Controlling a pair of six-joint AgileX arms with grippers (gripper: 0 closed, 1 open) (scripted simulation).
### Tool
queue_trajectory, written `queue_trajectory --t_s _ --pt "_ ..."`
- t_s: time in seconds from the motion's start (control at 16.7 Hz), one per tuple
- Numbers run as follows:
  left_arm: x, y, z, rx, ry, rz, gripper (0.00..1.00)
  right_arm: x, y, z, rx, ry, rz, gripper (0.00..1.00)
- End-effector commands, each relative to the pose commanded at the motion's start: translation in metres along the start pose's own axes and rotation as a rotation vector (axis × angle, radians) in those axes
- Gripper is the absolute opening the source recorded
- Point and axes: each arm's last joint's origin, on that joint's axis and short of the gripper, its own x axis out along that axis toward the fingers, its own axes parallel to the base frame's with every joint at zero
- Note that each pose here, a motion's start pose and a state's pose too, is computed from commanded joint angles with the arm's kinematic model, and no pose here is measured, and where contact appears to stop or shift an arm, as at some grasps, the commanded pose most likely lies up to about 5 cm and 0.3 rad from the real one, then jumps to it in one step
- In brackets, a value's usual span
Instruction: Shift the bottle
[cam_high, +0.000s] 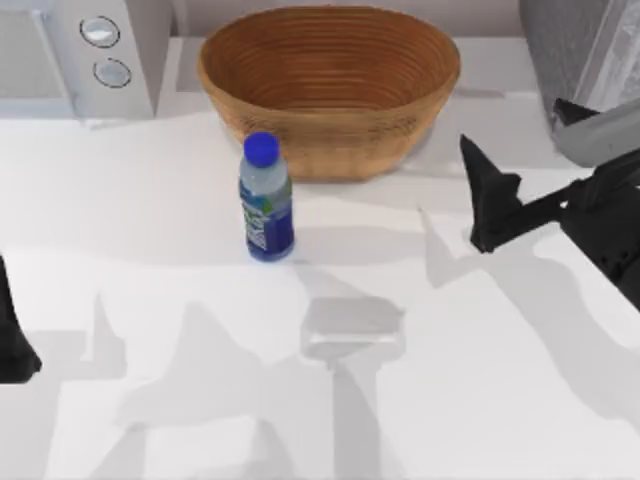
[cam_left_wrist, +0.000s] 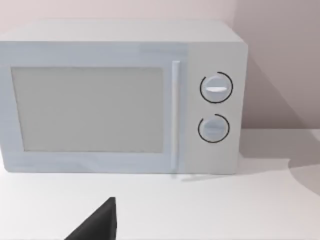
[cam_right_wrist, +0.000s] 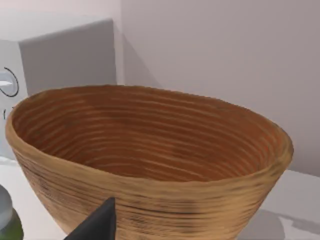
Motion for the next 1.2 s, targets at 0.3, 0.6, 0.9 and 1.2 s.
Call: queue_trajectory --t_s 0.3,0.6,0.9,1.2 --pt "0.000 0.000 0.000 0.000 0.000 0.000 1.00 0.054 0.046 -0.073 -0.008 0.036 0.158 1.00" --pt "0.000 0.000 0.000 0.000 0.000 0.000 1.00 0.071 0.083 -0.129 -0.013 0.005 0.274 1.00" --pt "0.000 0.000 0.000 0.000 0.000 0.000 1.00 0.073 0.093 -0.141 -0.013 -0.016 0.305 1.00" --pt "0.000 0.000 0.000 0.000 0.000 0.000 1.00 0.076 0.092 -0.141 -0.013 -0.012 0.302 1.00"
